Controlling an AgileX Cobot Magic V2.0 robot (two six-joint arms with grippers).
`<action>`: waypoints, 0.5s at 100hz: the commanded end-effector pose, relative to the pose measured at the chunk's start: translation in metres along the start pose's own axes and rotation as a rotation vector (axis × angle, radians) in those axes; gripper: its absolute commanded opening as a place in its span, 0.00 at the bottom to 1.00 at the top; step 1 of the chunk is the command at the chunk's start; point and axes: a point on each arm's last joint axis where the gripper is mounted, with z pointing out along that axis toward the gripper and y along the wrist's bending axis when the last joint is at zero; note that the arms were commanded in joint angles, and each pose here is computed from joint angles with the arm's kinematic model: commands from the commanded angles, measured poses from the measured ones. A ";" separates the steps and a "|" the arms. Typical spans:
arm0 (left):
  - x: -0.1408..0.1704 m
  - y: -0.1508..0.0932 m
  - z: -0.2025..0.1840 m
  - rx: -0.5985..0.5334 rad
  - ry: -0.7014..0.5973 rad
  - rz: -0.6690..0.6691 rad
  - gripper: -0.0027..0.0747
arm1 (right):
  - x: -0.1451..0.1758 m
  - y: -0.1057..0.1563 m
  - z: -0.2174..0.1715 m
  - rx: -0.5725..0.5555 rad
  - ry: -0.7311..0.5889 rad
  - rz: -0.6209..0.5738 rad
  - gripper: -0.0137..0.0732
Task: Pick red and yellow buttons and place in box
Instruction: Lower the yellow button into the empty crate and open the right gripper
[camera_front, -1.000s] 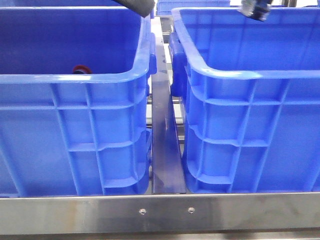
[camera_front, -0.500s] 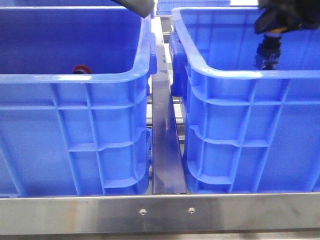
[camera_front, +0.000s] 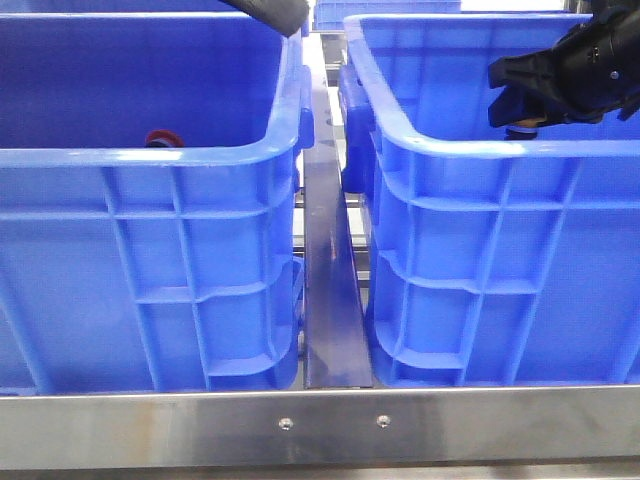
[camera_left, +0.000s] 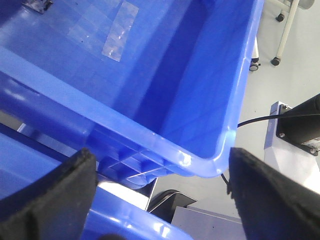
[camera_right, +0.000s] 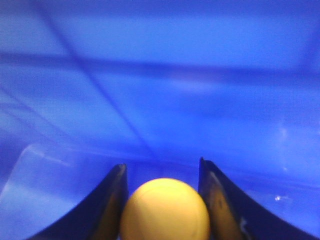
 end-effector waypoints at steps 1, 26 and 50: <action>-0.013 -0.017 -0.016 0.016 -0.087 0.024 0.70 | -0.025 0.007 -0.013 -0.049 -0.097 0.014 0.27; -0.013 -0.017 -0.016 0.017 -0.086 0.024 0.70 | -0.023 0.005 -0.010 -0.030 -0.086 0.017 0.40; -0.013 -0.017 -0.015 0.022 -0.082 0.024 0.70 | -0.024 0.005 -0.011 -0.030 -0.089 0.016 0.74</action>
